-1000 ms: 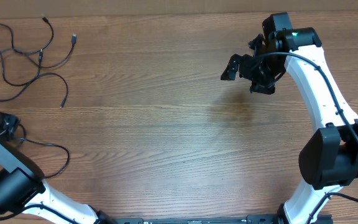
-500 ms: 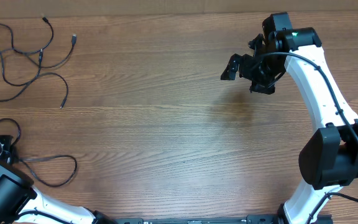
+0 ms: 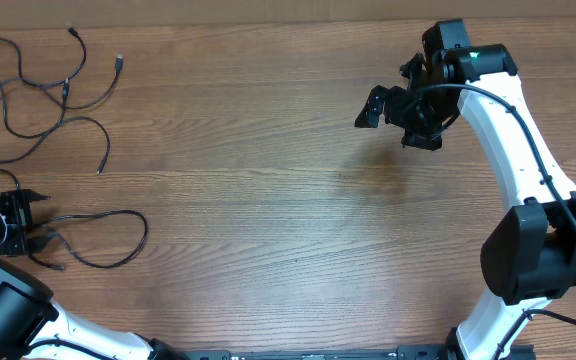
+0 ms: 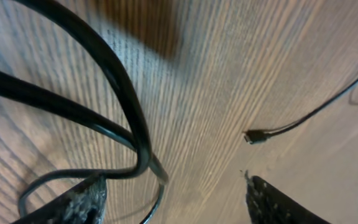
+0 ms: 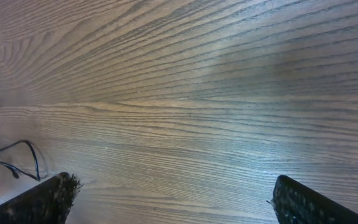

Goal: Untangle cables

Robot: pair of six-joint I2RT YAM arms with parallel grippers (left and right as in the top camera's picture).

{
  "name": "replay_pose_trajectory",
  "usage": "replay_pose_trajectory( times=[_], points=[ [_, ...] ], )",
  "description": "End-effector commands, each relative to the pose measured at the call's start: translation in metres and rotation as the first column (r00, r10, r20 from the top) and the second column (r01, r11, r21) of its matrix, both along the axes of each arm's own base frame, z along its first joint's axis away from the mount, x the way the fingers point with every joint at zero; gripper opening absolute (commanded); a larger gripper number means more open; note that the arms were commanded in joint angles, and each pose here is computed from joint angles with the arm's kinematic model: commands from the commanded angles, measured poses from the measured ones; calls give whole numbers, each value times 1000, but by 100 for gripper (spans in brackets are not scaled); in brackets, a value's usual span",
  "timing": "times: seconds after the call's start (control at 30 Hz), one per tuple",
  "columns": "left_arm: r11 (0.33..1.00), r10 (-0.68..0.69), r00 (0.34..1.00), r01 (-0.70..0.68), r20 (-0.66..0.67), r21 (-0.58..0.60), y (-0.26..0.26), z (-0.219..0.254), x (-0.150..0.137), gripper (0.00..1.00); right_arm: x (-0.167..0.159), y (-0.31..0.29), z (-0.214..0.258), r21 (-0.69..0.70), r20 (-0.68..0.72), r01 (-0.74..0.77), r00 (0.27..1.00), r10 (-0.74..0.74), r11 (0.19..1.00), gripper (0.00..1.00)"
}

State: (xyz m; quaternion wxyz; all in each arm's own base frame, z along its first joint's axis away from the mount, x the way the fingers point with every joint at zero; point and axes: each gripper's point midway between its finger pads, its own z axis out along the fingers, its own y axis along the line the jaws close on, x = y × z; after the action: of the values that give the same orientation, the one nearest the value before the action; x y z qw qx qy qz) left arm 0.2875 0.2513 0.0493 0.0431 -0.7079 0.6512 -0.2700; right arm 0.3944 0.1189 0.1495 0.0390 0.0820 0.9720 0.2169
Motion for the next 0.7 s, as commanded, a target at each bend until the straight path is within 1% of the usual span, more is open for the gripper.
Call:
replay_pose_trajectory(
  times=[0.0, 0.03, 0.1, 0.13, 0.2, 0.23, 0.3, 0.33, 0.37, 0.4, 0.43, 0.47, 0.53, 0.63, 0.67],
  points=[
    [1000, -15, 998, 14, 60, 16, 5, 9, 12, 67, -2, 2, 14, 12, 41, -9, 999, 9, 1000, 100],
    [997, -47, 996, 42, 79, 63, 11, 20, 16, 68, -1, 3, 14, 12, 45, -9, 999, 8, 1000, 100],
    [982, -61, 998, 56, 21, 178, 28, 43, 16, 69, 0, 3, 15, 13, 50, -9, 999, 8, 1000, 100],
    [955, -102, 995, 95, 11, 280, 40, 60, 23, 65, 0, 3, 15, 13, 50, -9, 999, 8, 1000, 100],
    [907, -175, 984, 155, 15, 392, 48, 72, 41, 65, 0, 3, 15, 14, 48, -6, 999, 5, 1000, 100],
    [894, -186, 983, 167, 4, 415, 49, 71, 43, 67, 0, 3, 15, 14, 48, -6, 999, 5, 1000, 100],
    [840, -159, 978, 207, -138, 501, 61, 64, 36, 70, -1, 3, 14, 13, 43, -6, 999, 5, 1000, 100],
    [798, -114, 960, 242, -256, 552, 72, 60, 23, 73, -3, 2, 14, 12, 37, -6, 999, 5, 1000, 100],
    [766, -74, 938, 271, -339, 584, 80, 59, 13, 75, -3, 2, 14, 12, 34, -6, 999, 6, 1000, 100],
    [722, -17, 898, 314, -439, 616, 90, 58, 0, 81, -5, 2, 14, 11, 28, -6, 1000, 5, 1000, 100],
    [700, 21, 867, 342, -497, 626, 95, 55, -10, 83, -5, 2, 13, 11, 25, -6, 1000, 5, 1000, 100],
    [707, 26, 855, 351, -519, 614, 96, 47, -16, 83, -6, 2, 13, 10, 21, -6, 1000, 6, 1000, 100],
    [729, 22, 845, 352, -534, 588, 96, 35, -23, 84, -7, 2, 13, 10, 20, -6, 1000, 6, 1000, 100],
    [777, 19, 813, 354, -582, 520, 96, 8, -46, 85, -5, 2, 14, 11, 29, -6, 1000, 5, 1000, 100],
    [791, 15, 802, 355, -596, 498, 95, 0, -52, 81, -4, 2, 14, 11, 30, -6, 1000, 5, 1000, 100]
  ],
)
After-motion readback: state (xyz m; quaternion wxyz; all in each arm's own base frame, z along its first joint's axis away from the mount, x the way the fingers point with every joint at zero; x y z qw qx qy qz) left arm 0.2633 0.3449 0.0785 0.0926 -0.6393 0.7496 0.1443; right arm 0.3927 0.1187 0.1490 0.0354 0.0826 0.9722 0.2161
